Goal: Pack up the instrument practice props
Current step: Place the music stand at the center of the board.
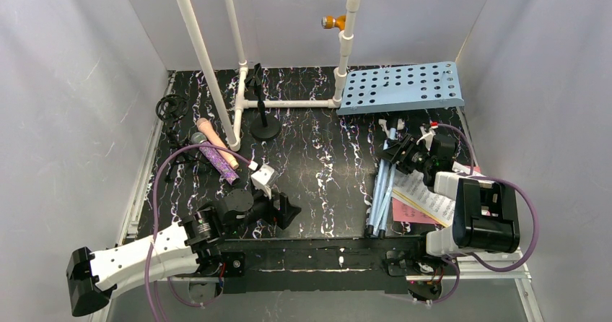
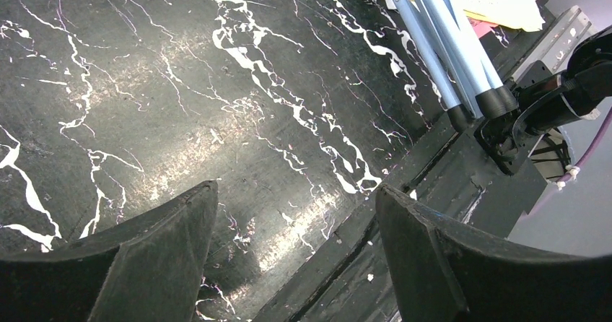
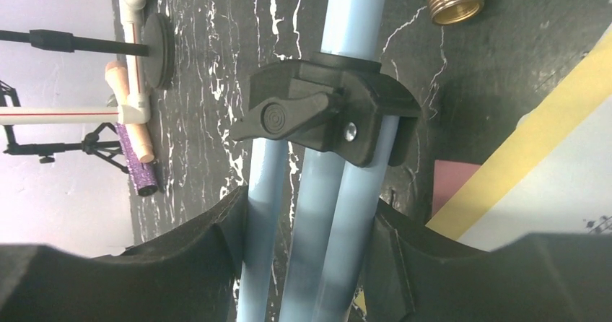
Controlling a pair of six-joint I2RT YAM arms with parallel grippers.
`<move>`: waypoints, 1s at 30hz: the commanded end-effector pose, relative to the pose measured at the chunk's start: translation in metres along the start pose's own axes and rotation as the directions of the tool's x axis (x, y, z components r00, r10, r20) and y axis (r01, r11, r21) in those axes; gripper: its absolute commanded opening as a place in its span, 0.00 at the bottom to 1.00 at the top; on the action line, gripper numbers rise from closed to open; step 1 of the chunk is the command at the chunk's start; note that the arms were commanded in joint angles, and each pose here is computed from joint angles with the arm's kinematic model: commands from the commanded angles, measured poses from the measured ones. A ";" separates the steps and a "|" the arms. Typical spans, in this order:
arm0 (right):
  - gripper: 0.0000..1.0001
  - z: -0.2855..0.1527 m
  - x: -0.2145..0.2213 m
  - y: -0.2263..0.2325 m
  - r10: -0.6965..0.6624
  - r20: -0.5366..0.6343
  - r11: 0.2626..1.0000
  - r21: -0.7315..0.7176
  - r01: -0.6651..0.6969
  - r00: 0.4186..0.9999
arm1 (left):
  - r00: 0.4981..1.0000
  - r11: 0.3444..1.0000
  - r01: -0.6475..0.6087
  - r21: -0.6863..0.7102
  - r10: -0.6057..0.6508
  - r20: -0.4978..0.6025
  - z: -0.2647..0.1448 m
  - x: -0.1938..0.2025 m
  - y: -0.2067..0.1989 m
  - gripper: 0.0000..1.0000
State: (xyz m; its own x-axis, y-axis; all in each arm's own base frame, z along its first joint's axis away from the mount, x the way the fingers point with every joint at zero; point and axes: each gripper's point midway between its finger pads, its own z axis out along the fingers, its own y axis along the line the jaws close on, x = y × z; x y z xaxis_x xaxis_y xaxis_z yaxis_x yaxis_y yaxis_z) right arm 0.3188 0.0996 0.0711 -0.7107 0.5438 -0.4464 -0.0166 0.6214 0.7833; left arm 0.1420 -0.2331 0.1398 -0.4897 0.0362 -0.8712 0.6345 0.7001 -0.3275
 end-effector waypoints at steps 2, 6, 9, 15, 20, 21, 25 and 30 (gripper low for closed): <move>0.18 0.002 -0.066 0.057 -0.331 0.194 0.916 -0.169 0.364 0.923 | 1.000 1.000 0.003 0.007 -0.003 0.004 0.002 -0.002 -0.002 0.79; 0.22 0.004 -0.073 0.057 -0.378 0.192 0.897 -0.169 0.410 0.906 | 1.000 1.000 0.003 0.010 -0.004 0.008 0.001 -0.004 -0.003 0.79; 0.34 0.008 -0.079 0.055 -0.404 0.187 0.888 -0.154 0.433 0.895 | 1.000 1.000 0.000 0.009 0.000 0.012 0.000 -0.005 -0.003 0.80; 0.68 0.019 -0.084 0.044 -0.445 0.126 0.878 -0.132 0.460 0.887 | 1.000 1.000 0.002 -0.003 -0.002 0.002 -0.002 -0.006 -0.002 0.85; 0.83 0.018 -0.088 0.035 -0.497 0.077 0.862 -0.072 0.502 0.864 | 1.000 1.000 0.013 -0.008 -0.013 -0.007 -0.006 -0.010 -0.003 0.96; 0.89 0.015 -0.090 0.032 -0.514 0.072 0.855 -0.042 0.517 0.855 | 1.000 1.000 0.013 -0.010 -0.013 -0.008 -0.008 -0.012 -0.003 0.98; 0.98 0.001 -0.093 0.025 -0.548 0.061 0.836 0.033 0.547 0.834 | 1.000 1.000 0.009 -0.010 -0.010 -0.010 -0.014 -0.019 -0.005 0.98; 0.98 -0.019 -0.090 0.007 -0.538 0.010 0.840 0.094 0.535 0.843 | 1.000 1.000 0.001 -0.015 -0.001 -0.013 -0.025 -0.029 -0.007 0.98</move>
State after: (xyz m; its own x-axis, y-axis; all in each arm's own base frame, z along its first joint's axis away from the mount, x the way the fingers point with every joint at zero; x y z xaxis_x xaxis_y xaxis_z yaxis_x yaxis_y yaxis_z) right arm 0.3642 0.0646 0.1016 -0.6399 0.1958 -0.7431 -0.2980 0.8280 0.4749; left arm 0.1382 -0.2276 0.1573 -0.5091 0.0461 -0.8595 0.6244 0.7070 -0.3319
